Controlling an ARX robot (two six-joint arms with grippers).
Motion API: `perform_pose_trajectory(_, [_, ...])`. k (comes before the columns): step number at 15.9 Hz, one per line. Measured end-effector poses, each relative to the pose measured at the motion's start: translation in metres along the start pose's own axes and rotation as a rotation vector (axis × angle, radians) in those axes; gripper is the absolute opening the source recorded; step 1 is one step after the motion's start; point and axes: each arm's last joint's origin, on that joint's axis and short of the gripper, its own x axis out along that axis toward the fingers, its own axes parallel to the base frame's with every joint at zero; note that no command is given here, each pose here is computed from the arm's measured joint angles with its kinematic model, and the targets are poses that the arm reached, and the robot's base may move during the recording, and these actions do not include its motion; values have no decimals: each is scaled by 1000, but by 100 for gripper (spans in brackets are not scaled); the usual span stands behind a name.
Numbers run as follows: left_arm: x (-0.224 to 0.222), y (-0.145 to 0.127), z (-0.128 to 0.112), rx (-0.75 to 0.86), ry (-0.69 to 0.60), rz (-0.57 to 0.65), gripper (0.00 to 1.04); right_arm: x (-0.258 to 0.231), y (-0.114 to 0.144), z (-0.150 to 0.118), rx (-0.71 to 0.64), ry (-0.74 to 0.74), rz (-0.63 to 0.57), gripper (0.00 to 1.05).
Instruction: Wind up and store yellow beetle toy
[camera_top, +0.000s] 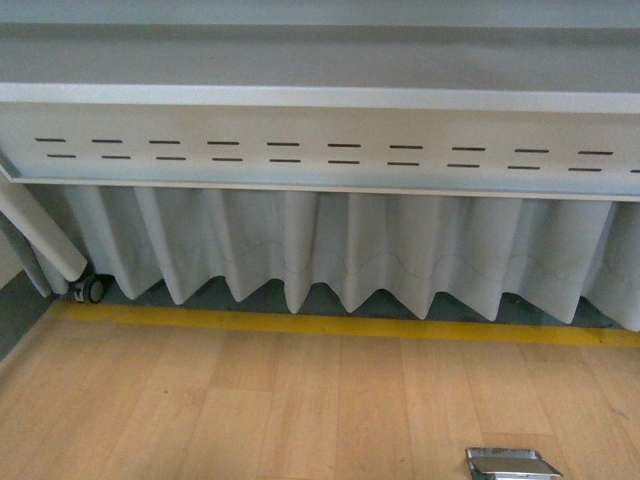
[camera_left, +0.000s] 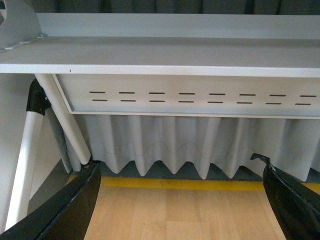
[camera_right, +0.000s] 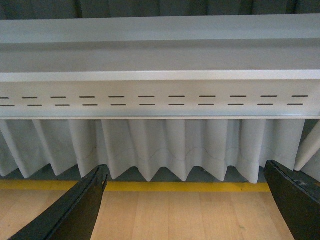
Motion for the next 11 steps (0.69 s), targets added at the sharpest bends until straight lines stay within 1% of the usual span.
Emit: perform_pose_trajectory(11, [0, 0, 0, 0, 0, 0, 98, 0, 0, 0, 0, 0, 0, 98])
